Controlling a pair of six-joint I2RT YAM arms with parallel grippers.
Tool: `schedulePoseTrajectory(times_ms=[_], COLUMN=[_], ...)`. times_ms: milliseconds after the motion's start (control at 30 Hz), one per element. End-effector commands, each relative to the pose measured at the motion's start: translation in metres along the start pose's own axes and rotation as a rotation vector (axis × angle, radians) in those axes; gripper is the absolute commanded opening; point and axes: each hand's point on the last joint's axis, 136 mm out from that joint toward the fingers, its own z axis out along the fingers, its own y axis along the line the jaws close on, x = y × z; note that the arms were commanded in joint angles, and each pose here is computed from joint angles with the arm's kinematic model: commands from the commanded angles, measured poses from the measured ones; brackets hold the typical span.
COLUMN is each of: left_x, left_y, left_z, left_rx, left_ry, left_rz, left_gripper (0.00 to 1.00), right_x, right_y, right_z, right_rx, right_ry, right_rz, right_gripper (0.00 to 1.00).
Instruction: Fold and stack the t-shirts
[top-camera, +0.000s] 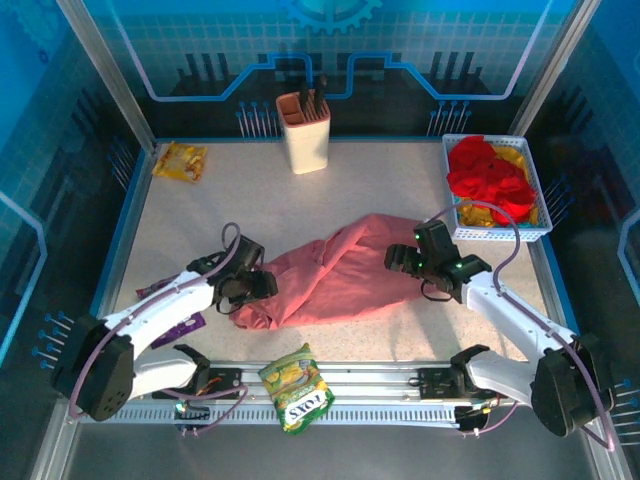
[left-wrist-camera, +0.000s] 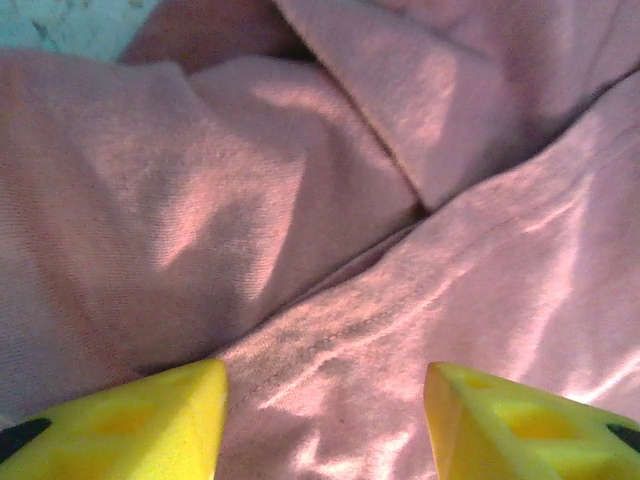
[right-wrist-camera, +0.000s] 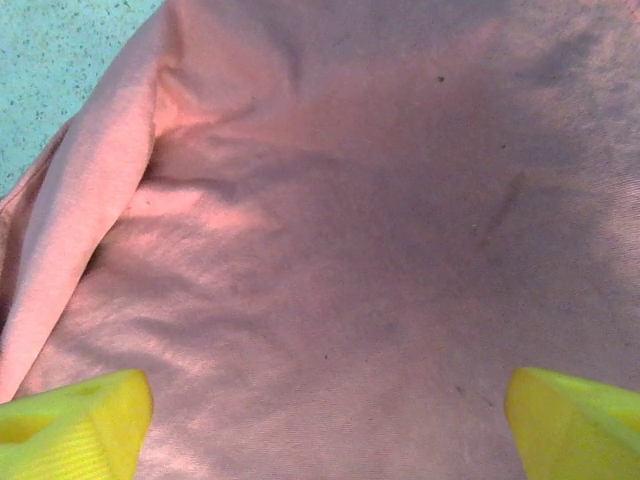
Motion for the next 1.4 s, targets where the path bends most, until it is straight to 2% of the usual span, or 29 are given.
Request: schedulePoseTrajectory(times_ms=[0,167,433,933,1200,1367], left_x=[-0.017,-0.023,-0.01,0.004,0.005,0.008], left_y=[-0.007,-0.002,0.036,0.04,0.034,0.044], left_z=[-0.026,-0.048,-0.025,0.002,-0.001,-0.014], left_rx=[0.01,-0.026,-0.134,-0.102,-0.073,-0.129], left_ry=[-0.06,-0.091,-0.073,-0.031,-0.018,-0.011], left_rz=[0.003,0.006,-0.039,-0.074,-0.08,-0.062], left_gripper=[0.58,0.57,0.48,0.48,0.43,0.42], right_x=[0.001,-0.001,0.001,0.003,0.004,0.005], right_y=[0.004,0.003,0.001,0.001,0.0,0.0], right_z=[0.004,0.0,-0.003,-0.004,-0.003,-0.003], right_rx=[-0.013,-0.012,-0.012,-0.019,-0.018,-0.019], right_ry=[0.013,-0.003,-0.006,-0.004,0.0,0.004], right_rz=[0.001,0.0,-0.004,-0.003,-0.003,-0.003], right_gripper=[0.92,0.92,0.92,0.92,0.91,0.91])
